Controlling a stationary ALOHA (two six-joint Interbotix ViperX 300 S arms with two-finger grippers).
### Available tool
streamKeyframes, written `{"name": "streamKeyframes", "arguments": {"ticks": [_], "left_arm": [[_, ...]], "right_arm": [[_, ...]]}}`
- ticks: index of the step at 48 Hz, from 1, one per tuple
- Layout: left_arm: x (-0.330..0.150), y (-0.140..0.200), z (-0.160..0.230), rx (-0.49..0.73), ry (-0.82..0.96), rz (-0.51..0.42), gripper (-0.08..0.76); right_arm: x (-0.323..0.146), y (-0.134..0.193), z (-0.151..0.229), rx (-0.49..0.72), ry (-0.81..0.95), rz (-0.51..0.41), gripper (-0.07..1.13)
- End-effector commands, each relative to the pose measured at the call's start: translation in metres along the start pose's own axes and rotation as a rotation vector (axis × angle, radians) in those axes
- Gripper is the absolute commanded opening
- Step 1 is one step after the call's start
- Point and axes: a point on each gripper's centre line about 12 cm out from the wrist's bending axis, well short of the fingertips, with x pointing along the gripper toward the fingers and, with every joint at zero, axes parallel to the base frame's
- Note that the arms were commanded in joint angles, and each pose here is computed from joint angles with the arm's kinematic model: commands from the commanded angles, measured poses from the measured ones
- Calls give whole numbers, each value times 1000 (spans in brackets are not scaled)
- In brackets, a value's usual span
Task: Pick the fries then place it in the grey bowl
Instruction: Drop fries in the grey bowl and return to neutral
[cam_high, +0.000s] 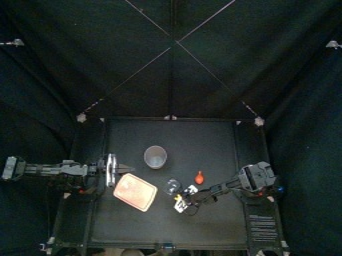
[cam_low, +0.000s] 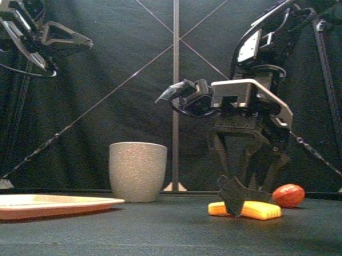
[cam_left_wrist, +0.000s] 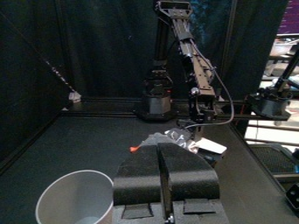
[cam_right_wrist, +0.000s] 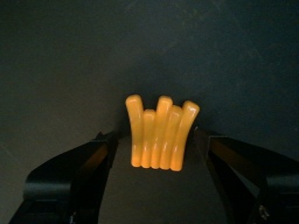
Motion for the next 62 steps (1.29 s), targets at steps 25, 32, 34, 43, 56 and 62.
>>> {"name": "streamKeyframes", "arguments": {"ticks": [25, 32, 34, 43, 56, 62], "left_arm": [[0, 0, 0, -4, -6, 2, -24], [0, 0, 0, -5, -5, 0, -24], [0, 0, 0, -5, -6, 0, -24], [0, 0, 1, -4, -17, 1, -24], [0, 0, 2, -3, -20, 0, -24], [0, 0, 1, -3, -18, 0, -24]], "right_arm": [[-14, 5, 8, 11, -24, 31, 672], [-29, 10, 18, -11, -63, 44, 602], [-38, 11, 25, -26, -94, 49, 602], [-86, 11, 71, -180, -351, 41, 600], [-120, -22, 161, -278, -655, -108, 602], [-106, -40, 189, -242, -662, -155, 606]]}}
